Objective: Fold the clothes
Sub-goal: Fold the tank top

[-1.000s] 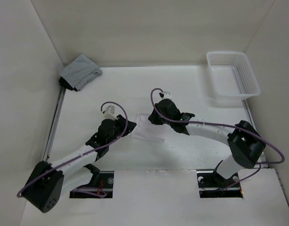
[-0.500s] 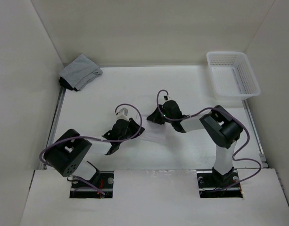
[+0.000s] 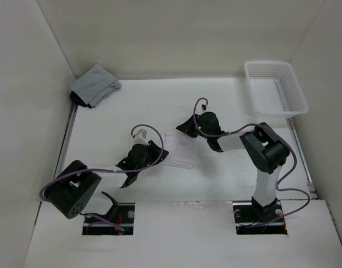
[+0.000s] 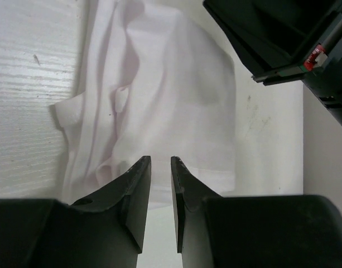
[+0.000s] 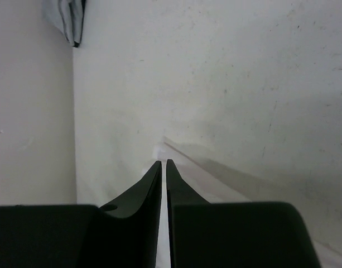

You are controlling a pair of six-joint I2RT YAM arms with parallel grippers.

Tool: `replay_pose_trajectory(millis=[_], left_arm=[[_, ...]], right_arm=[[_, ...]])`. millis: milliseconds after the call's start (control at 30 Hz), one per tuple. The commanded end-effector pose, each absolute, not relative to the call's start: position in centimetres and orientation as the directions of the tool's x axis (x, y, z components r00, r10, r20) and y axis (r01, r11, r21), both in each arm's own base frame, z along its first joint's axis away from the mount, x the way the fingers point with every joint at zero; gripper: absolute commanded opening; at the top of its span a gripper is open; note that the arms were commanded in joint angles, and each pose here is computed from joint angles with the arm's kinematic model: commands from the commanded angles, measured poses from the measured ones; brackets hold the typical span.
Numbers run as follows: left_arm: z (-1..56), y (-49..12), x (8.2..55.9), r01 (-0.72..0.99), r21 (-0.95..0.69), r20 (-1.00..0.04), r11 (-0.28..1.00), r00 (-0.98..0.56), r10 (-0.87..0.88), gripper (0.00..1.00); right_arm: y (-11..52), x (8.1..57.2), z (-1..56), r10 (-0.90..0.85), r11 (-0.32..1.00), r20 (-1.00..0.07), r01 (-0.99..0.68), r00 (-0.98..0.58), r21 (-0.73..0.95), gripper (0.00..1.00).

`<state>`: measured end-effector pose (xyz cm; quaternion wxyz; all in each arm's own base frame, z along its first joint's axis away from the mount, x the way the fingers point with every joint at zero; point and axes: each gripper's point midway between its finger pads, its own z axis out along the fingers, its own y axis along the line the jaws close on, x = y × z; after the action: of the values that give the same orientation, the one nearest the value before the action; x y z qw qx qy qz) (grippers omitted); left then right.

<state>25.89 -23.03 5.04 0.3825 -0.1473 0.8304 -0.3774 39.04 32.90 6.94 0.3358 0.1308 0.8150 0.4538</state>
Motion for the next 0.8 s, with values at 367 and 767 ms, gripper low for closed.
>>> replay_pose_trajectory(millis=[367, 767], left_arm=[[10.1, -24.6, 27.8, 0.122, -0.781, -0.544, 0.613, -0.616, -0.570, 0.21], [11.1, -22.2, 29.5, 0.091, -0.785, -0.549, 0.613, -0.559, -0.621, 0.25]], right_arm=[[31.6, 26.7, 7.1, 0.436, 0.567, -0.449, -0.149, -0.780, 0.810, 0.12], [31.8, 24.5, 5.6, 0.413, 0.587, -0.454, -0.150, -0.790, 0.795, 0.19]])
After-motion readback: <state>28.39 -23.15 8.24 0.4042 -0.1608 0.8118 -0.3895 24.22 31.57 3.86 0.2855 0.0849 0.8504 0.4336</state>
